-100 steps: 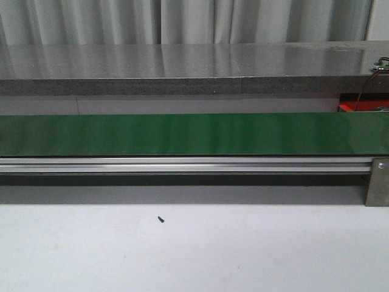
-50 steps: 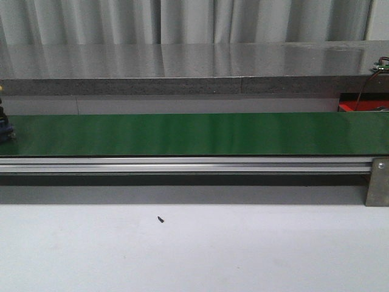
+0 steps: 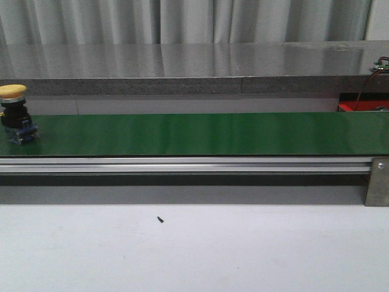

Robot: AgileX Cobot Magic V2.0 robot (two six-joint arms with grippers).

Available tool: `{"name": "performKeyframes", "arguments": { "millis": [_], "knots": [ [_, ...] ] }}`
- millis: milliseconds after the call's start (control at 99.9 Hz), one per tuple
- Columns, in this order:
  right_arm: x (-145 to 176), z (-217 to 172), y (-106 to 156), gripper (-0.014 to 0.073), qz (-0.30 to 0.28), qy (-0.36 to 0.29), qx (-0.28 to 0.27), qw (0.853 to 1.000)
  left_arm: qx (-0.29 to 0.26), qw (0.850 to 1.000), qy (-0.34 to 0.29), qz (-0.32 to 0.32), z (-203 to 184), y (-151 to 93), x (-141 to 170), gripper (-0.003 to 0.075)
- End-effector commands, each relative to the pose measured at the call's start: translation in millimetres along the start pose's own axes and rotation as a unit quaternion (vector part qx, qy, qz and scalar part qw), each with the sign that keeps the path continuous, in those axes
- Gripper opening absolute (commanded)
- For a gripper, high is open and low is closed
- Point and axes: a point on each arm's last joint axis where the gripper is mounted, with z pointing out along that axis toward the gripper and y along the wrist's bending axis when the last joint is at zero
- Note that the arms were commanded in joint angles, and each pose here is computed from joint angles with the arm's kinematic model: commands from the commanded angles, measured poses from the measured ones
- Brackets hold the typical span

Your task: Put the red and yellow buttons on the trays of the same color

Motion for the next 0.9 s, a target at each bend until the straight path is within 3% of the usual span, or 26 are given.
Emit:
{"name": "performKeyframes", "arguments": {
  "millis": [0, 360, 891],
  "knots": [
    [-9, -6, 0, -0.0095, -0.004, -0.034, 0.005, 0.999, -0.013, 0.996, -0.089, -0.011, -36, 10, -32, 0.0558],
    [-9, -6, 0, -0.0095, -0.004, -0.034, 0.005, 0.999, -0.010, 0.997, -0.072, -0.017, -4, 12, -18, 0.0558],
    [-9, -6, 0, -0.0095, -0.004, -0.034, 0.005, 0.999, -0.003, 0.997, -0.078, -0.028, 13, 10, -14, 0.0551]
  ]
}}
